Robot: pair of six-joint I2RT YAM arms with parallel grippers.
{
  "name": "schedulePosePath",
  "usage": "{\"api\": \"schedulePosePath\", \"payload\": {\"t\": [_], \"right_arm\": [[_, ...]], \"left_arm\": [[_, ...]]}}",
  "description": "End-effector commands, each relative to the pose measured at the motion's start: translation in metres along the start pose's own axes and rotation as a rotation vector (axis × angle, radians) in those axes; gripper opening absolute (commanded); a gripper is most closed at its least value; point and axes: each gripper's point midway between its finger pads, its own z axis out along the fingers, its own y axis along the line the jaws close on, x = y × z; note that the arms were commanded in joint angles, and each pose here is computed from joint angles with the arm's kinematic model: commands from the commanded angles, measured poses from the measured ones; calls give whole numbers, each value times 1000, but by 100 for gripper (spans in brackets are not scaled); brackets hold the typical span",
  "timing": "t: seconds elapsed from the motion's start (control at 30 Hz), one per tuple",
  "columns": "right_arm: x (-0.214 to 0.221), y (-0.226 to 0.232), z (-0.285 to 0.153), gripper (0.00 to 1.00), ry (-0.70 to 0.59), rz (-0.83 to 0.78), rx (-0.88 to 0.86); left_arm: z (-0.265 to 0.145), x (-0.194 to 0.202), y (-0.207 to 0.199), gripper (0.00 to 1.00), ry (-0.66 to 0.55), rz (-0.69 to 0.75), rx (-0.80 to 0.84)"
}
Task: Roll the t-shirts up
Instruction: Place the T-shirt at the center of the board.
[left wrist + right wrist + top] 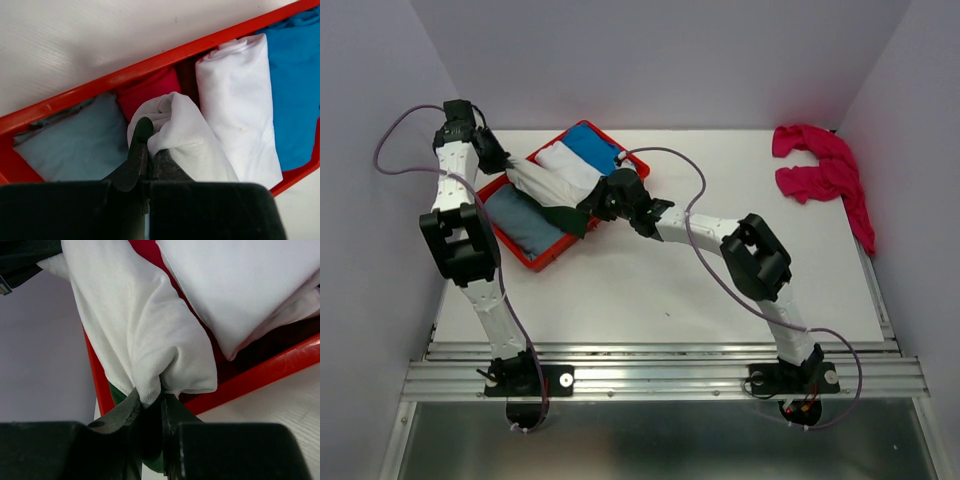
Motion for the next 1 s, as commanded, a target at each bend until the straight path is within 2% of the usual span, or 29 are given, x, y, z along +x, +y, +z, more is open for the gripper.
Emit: {"api": "schedulePosePath", "payload": {"t": [0.0, 0.27, 0.63, 0.83, 0.97], "right_arm": [[7, 24, 6, 1, 37, -28, -64], [19, 17, 18, 1, 55, -24, -50], [27, 16, 26, 1, 67, -11, -43], [17, 21, 16, 1, 41, -47, -41], [-8, 46, -13, 1, -19, -94, -68]], "left_arm": [[-2, -48, -2, 0, -146, 21, 19], [27, -42, 6, 0, -102, 14, 12], [30, -43, 6, 0, -102, 10, 16], [10, -50, -2, 0, -128, 18, 31], [-20, -57, -14, 0, -163, 32, 57]]}}
